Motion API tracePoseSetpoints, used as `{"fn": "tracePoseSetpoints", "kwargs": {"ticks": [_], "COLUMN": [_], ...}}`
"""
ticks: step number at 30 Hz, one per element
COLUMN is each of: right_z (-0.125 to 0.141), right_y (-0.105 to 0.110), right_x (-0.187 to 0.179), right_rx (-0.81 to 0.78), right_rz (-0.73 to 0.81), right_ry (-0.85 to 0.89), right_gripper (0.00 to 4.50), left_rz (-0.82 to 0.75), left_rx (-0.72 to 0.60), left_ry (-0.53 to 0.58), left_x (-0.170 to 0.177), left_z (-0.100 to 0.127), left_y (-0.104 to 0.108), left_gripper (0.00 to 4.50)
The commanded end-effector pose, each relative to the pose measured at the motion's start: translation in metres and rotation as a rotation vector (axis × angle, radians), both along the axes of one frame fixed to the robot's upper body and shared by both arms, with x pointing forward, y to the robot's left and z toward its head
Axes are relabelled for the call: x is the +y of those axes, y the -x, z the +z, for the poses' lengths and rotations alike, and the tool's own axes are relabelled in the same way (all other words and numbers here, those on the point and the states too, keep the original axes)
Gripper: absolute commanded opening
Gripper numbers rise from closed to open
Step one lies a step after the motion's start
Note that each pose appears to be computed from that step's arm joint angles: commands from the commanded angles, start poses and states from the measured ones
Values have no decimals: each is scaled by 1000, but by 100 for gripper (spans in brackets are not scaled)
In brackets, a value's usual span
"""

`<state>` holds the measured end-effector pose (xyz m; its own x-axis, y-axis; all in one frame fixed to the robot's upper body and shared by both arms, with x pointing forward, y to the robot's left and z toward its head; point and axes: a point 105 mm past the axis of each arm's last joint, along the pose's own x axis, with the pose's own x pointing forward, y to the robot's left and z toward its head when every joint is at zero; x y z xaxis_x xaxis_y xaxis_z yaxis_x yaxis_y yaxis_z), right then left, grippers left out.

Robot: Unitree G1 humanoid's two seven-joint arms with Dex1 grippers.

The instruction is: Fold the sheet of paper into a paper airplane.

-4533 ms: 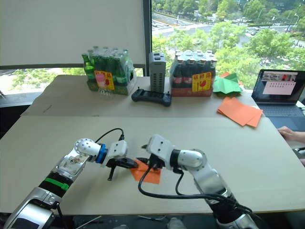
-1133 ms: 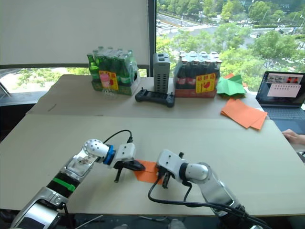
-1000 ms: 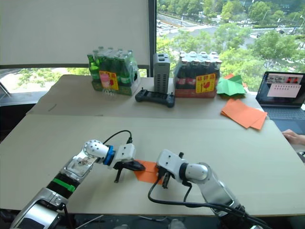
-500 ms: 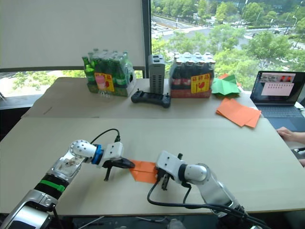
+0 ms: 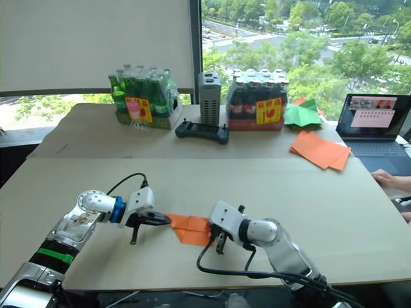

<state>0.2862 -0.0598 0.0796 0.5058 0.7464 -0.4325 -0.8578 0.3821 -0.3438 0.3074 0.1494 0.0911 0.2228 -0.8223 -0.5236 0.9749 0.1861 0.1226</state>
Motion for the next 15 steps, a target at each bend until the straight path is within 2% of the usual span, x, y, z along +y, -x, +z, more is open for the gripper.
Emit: {"fn": "tracePoseSetpoints", "kwargs": {"ticks": [1,3,5,6,7,8,9,12,15], "right_z": [36,52,63,67,71,75,77,59,49], "right_y": [-1,0,2,3,4,4,4,-3,-8], "right_x": [3,2,1,1,0,-1,-2,-10,-15], "right_rx": [-70,-89,-96,-91,-85,-74,-63,10,53], "right_rz": [-4,-12,-10,-9,-4,-2,-2,0,-1], "right_ry": [-107,-164,-204,-220,-232,-251,-264,-188,-170], "right_gripper": [3,61,122,161,161,237,257,367,370], "left_rz": [53,62,63,66,77,91,102,124,122], "left_rx": [-8,37,79,92,101,112,122,144,148], "left_ry": [148,240,278,276,264,254,253,284,284], "left_x": [1,-2,-4,-3,-1,0,1,-1,-3], "left_z": [41,55,59,57,52,47,44,43,42], "left_y": [2,10,19,23,26,29,30,32,35], "left_gripper": [0,0,0,0,0,0,0,79,180]}}
